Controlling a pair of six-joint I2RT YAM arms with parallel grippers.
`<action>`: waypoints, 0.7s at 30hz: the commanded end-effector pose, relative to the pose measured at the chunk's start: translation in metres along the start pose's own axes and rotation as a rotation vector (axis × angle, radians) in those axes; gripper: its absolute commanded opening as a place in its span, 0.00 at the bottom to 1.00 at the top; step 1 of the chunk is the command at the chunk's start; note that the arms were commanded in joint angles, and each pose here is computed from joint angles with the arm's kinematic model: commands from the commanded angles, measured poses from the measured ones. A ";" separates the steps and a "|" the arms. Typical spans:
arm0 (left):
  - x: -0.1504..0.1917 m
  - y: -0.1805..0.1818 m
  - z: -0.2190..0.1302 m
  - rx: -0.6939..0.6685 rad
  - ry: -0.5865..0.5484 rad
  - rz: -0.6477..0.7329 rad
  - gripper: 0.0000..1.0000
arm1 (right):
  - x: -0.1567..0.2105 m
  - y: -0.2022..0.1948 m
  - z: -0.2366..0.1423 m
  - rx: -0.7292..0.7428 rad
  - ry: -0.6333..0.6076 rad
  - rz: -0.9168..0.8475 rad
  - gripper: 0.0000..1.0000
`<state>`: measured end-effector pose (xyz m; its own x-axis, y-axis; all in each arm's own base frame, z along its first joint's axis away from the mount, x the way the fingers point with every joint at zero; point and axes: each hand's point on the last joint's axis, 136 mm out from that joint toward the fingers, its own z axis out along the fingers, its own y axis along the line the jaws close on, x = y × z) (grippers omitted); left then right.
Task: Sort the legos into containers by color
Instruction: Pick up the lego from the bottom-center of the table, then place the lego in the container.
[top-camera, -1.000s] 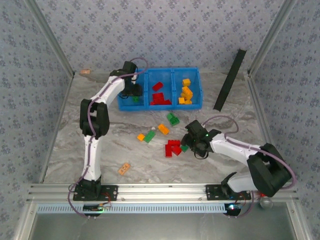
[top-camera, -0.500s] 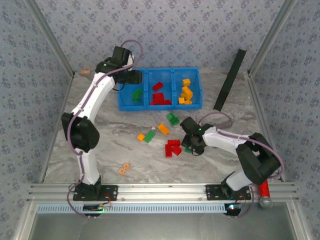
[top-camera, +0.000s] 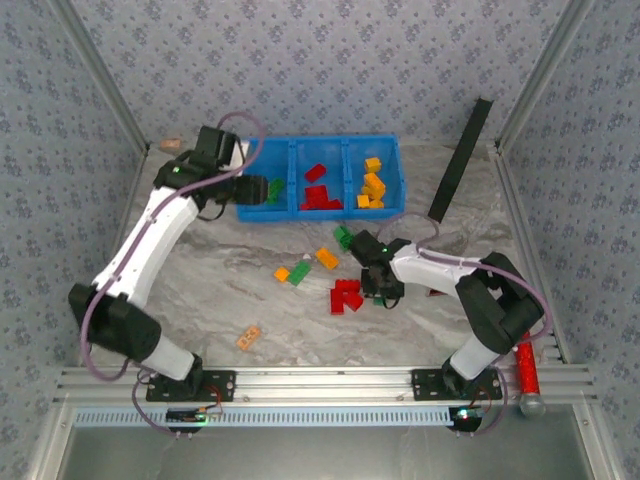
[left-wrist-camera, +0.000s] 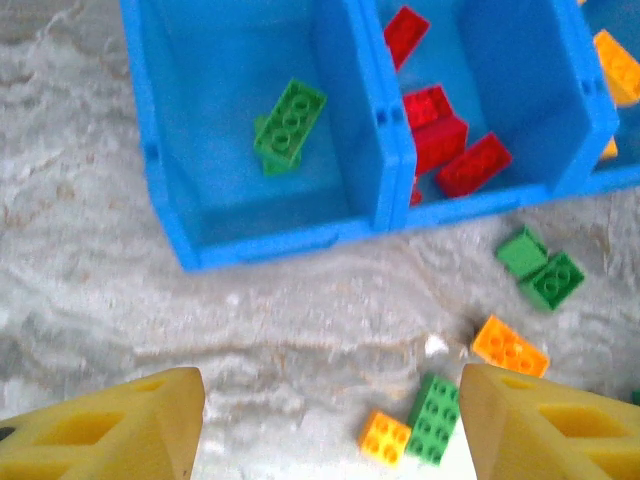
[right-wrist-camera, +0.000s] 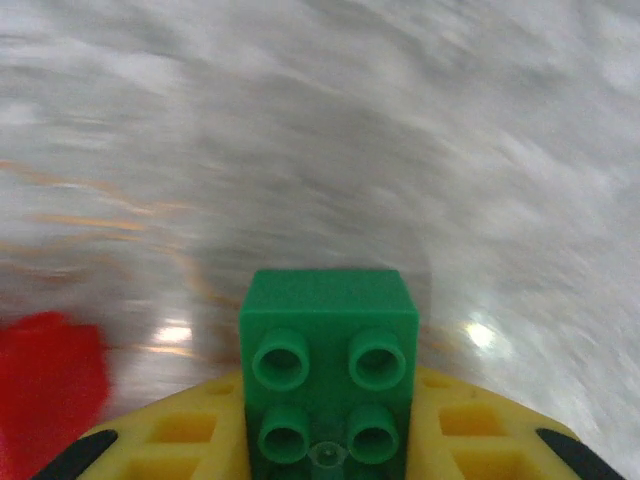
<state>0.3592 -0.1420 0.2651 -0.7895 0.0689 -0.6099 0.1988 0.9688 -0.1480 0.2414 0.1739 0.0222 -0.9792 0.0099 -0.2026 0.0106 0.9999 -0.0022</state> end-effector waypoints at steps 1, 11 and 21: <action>0.024 0.008 -0.031 -0.012 -0.021 0.013 0.68 | -0.048 0.039 -0.029 -0.082 -0.148 -0.206 0.25; 0.127 0.018 -0.041 0.025 0.168 0.014 0.68 | -0.182 0.141 -0.141 -0.164 -0.507 -0.551 0.25; 0.148 0.005 -0.056 0.134 0.140 -0.027 0.69 | -0.262 0.251 -0.153 -0.173 -0.734 -0.792 0.28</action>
<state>0.2182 -0.1070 0.2096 -0.8669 0.0996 -0.4885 0.2310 0.9486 -0.2165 0.4628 0.4099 0.2372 -0.4098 -0.4772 -0.7774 -0.6069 0.7789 -0.1582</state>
